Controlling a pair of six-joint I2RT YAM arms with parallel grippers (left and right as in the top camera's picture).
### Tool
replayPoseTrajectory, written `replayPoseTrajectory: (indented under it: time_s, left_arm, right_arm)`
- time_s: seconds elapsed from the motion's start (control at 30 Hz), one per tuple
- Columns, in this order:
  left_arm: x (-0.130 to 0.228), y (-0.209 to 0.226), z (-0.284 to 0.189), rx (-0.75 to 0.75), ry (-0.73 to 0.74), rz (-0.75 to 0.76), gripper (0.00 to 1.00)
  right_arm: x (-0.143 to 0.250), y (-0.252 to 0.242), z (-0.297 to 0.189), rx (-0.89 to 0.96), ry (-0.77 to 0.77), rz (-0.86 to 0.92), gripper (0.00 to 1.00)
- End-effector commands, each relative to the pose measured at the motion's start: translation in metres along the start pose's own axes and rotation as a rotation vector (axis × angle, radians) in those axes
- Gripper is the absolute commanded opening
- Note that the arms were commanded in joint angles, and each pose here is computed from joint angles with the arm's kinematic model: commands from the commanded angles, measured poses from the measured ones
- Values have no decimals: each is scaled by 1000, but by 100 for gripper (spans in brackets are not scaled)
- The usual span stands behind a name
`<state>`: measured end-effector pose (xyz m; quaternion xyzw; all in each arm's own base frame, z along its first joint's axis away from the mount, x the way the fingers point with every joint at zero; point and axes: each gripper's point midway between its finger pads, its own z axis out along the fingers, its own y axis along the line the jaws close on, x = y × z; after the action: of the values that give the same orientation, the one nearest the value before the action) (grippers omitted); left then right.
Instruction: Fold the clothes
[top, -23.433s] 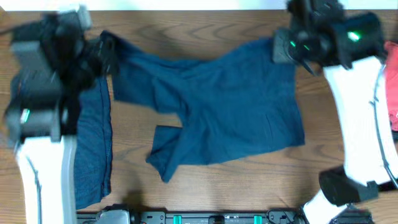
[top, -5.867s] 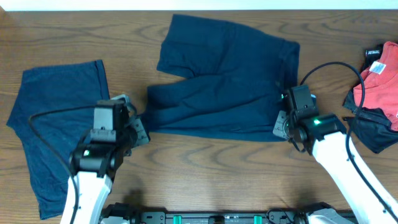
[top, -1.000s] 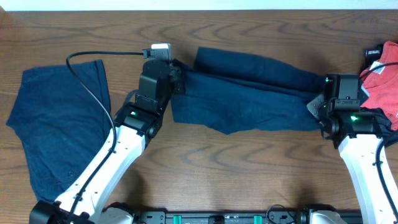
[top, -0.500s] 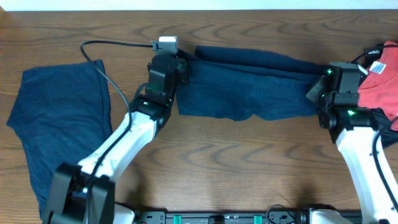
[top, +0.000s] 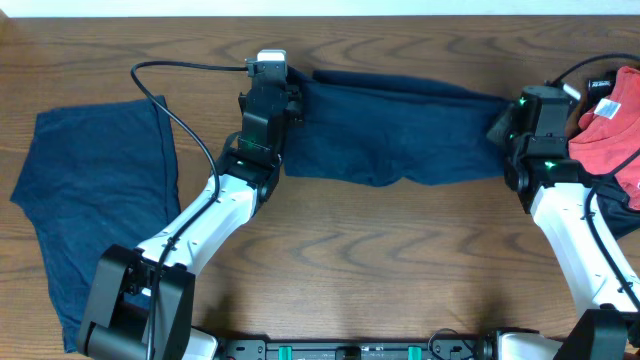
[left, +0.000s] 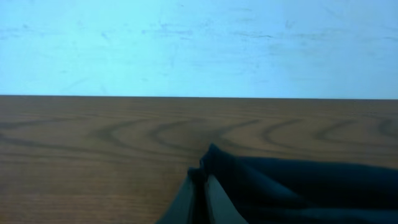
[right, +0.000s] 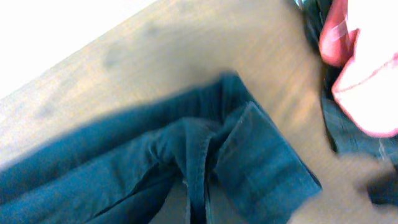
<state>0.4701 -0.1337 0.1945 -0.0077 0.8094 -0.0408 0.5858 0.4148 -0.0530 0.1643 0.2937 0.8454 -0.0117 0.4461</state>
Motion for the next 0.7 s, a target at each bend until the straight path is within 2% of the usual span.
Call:
replayPoseTrajectory:
  time_s: [0.0,0.13,0.4,0.53,0.67]
  left_arm:
    - [-15,18,3,-88,-40,20,6]
    - [-6,18,8,-91,-20,27,8]
    - [4,17,14,-93,-5,33,8]
    - [-6,13,9,-82,-30,26,6]
    - [-34,5,-11,-55,-87,9,6]
  right_arm:
    - [-28,-13,2,77,-111,-24,2]
    - [-36,-9,6,64,-149,-13,2]
    - [-29,-9,10,70,-129,-24,1]
    - [-25,6,8,25,-115,-109,2]
    - [-23,24,2,-7,-121,-202,1]
